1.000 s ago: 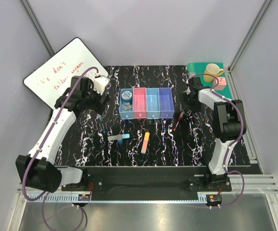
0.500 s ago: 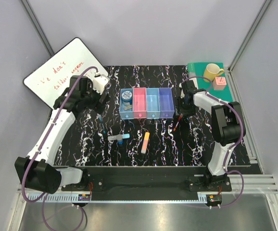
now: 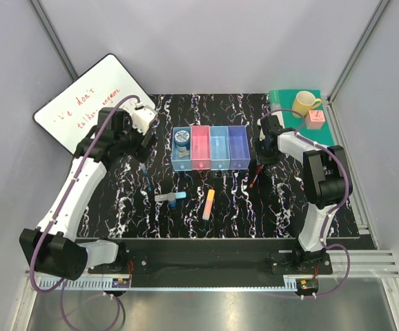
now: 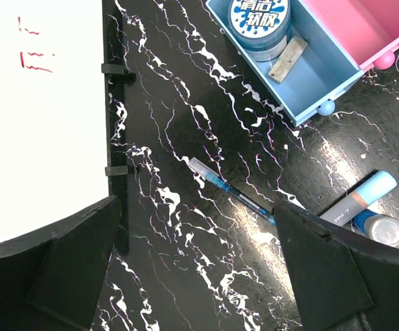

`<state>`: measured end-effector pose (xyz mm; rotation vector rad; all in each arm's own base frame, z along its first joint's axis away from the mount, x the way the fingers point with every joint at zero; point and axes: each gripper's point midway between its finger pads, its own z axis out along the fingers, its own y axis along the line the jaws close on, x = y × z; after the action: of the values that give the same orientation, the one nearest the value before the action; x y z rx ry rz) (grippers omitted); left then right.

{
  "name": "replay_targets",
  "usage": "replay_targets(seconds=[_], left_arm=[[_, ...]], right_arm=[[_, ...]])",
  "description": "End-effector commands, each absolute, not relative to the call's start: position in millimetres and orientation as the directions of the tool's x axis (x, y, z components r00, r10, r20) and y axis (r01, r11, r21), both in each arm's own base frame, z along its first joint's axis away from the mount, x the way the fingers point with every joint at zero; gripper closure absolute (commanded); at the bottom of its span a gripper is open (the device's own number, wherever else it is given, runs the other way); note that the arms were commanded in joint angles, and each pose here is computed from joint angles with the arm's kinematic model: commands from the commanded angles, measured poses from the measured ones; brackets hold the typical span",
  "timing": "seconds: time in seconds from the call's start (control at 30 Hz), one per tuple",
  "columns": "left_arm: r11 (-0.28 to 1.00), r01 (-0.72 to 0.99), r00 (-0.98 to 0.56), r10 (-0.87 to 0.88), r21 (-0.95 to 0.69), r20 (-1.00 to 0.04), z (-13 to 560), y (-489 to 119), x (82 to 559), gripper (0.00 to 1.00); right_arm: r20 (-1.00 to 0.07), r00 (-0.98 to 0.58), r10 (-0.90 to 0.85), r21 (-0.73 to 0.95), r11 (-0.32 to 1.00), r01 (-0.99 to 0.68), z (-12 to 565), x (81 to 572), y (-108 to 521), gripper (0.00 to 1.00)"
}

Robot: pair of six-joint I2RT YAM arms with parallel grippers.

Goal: Sort the stationery into containers
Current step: Pick up the pen from the center of the board.

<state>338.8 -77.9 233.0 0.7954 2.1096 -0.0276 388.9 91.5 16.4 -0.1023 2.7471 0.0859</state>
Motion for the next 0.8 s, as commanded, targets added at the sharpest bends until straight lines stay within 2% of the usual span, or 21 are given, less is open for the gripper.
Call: replay_targets(seconds=[0.0, 0.2, 0.4, 0.53, 0.77], left_arm=[[0.797, 0.536, -0.339, 0.506, 0.279, -0.793, 268.9, -82.1, 343.4, 0.01], [0.800, 0.537, -0.347, 0.497, 0.266, -0.796, 267.2, -83.5, 341.4, 0.01], [0.800, 0.534, -0.336, 0.497, 0.273, -0.800, 272.7, -83.0, 342.2, 0.01], [0.800, 0.535, -0.337, 0.497, 0.271, -0.800, 271.2, -82.8, 339.8, 0.01], [0.796, 0.542, -0.342, 0.501, 0.269, -0.795, 265.9, -82.9, 336.9, 0.01]], right_arm=[[-0.410, -0.910, -0.067, 0.034, 0.996, -0.088, 13.1, 400.1, 89.6, 0.62], [-0.403, -0.912, -0.077, 0.043, 0.994, -0.103, 7.3, 404.0, 88.7, 0.76], [-0.401, -0.912, -0.087, 0.080, 0.988, -0.130, 6.2, 407.4, 95.8, 0.86], [-0.411, -0.907, -0.097, 0.082, 0.986, -0.143, 9.7, 410.2, 97.0, 1.00], [-0.459, -0.883, -0.098, 0.069, 0.987, -0.146, 34.7, 416.7, 95.3, 1.00]])
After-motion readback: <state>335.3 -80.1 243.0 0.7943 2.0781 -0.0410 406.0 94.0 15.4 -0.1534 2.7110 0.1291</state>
